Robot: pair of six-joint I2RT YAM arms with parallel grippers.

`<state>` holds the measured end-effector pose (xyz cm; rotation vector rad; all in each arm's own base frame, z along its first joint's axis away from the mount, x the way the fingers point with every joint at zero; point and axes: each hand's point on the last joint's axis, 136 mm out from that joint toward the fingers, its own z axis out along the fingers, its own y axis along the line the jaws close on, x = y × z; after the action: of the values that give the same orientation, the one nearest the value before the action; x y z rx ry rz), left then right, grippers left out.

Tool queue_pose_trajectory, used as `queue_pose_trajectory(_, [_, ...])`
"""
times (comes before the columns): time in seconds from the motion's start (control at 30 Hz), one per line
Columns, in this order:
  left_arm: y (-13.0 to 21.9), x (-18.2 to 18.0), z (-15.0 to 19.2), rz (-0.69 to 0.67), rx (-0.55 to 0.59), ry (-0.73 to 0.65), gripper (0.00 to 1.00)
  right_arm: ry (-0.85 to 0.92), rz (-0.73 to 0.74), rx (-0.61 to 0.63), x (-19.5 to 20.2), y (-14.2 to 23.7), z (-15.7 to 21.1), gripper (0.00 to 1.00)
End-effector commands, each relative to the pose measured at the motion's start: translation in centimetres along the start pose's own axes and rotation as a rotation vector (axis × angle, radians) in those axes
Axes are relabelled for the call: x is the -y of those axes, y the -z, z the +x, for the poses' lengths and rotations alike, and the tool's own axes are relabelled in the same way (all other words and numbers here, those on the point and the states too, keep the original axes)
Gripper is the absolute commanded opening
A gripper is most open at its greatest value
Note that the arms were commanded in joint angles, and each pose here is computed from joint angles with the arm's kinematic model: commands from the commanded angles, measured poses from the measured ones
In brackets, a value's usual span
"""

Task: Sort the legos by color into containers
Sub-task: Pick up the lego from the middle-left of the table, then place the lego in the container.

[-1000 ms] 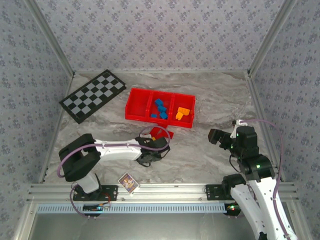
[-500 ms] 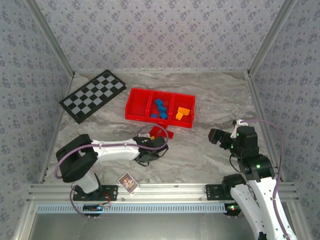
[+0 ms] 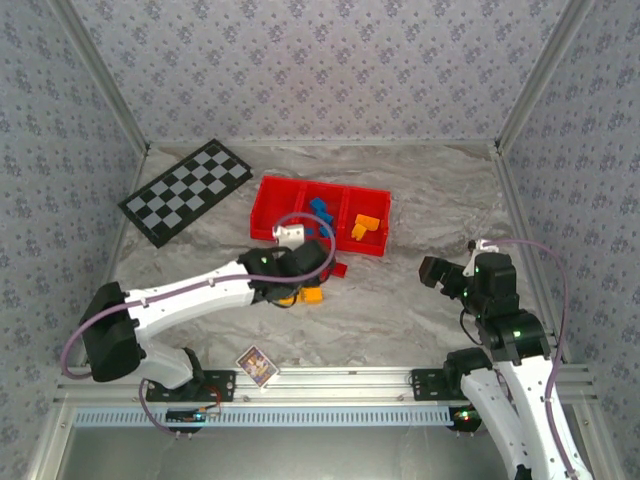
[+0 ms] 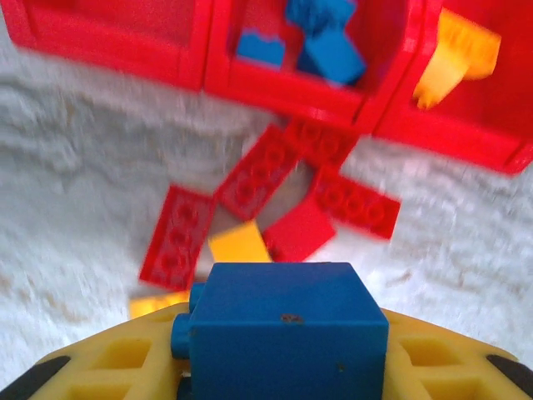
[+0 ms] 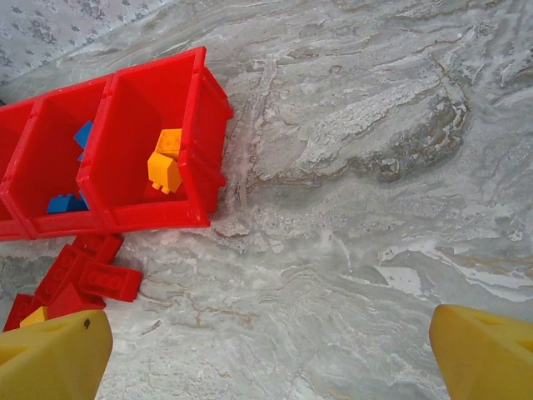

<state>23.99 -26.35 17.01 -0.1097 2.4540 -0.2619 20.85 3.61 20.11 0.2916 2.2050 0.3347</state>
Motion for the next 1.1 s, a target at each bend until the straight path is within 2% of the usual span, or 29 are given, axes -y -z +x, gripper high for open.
queue_pose_trajectory(0.0, [0.0,0.1,-4.3,-0.012,0.072,-0.087,0.30,0.010,0.000,0.004,0.1,0.1,0.0,1.00])
queue_pose_trajectory(0.1, [-1.4,1.1,-7.0,0.017,0.080,-0.080,0.31,0.011,-0.005,0.001,0.0,0.1,0.0,1.00])
queue_pose_trajectory(0.17, [-2.7,2.0,-8.5,0.037,0.072,-0.090,0.35,0.012,-0.009,0.001,-0.1,0.1,0.0,1.00])
queue_pose_trajectory(0.3, [-5.5,3.8,-10.6,0.047,0.040,-0.127,0.36,0.009,-0.011,0.001,-0.1,0.0,0.0,1.00])
queue_pose_trajectory(0.57, [-11.4,6.3,-12.8,0.061,-0.024,-0.154,0.35,0.015,-0.004,-0.018,-0.1,-0.2,0.2,1.00])
queue_pose_trajectory(0.8, [-14.1,6.2,-14.3,0.050,-0.029,-0.155,0.37,0.025,0.018,-0.050,0.1,-0.3,0.4,1.00])
queue_pose_trajectory(1.07, [-15.4,5.7,-14.9,0.049,-0.045,-0.152,0.59,0.022,0.032,-0.057,0.4,-0.5,0.5,1.00])
